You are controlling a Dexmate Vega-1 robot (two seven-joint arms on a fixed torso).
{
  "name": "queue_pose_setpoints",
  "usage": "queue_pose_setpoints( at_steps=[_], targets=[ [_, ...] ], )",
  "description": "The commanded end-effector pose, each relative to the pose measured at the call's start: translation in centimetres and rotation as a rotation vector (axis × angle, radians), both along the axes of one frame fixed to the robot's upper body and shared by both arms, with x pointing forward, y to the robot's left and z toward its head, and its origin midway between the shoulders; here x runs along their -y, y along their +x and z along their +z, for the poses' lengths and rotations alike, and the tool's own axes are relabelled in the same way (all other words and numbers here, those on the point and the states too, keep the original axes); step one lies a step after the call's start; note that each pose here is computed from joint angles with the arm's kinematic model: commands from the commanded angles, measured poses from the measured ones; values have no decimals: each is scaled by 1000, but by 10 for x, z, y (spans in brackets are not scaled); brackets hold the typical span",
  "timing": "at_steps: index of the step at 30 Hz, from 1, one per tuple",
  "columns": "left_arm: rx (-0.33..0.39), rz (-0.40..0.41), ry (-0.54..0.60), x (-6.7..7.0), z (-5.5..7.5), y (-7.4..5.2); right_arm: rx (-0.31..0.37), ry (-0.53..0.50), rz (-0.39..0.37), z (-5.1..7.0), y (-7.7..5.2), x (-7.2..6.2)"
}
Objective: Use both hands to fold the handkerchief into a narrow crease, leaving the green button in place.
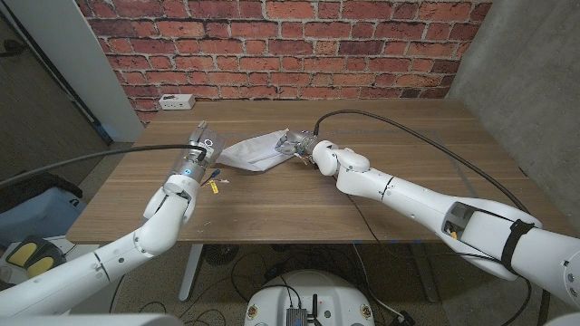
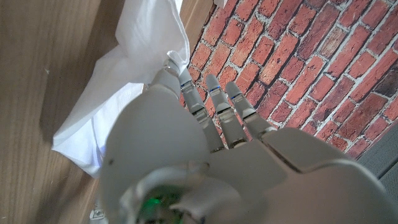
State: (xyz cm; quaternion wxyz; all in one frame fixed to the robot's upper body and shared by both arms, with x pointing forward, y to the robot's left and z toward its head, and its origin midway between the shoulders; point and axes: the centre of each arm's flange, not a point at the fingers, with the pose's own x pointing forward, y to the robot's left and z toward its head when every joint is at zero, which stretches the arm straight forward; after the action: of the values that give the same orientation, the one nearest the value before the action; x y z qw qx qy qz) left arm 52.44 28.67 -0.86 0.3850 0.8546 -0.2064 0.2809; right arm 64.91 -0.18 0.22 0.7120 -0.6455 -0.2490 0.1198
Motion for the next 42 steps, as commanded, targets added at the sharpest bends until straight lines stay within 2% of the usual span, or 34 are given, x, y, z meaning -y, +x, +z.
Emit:
queue_pose_setpoints(
  at_steps=[1,17,25,32,42],
  targets=[
    [8,-5,108,11,18,7,-7,-32,17,-8,-3,-7],
    [103,-17,250,20,44,3,-13,-96,27,-14,-2,-17],
    [155,-18,346,22,53,6,-11,-107,23,-15,-1,-17],
    [208,-38,373,19,60,9,-12,-114,16,-15,-1,-16],
    [229,-82,416,29,69,13,-3,-114,13,-14,-1,-14]
  ],
)
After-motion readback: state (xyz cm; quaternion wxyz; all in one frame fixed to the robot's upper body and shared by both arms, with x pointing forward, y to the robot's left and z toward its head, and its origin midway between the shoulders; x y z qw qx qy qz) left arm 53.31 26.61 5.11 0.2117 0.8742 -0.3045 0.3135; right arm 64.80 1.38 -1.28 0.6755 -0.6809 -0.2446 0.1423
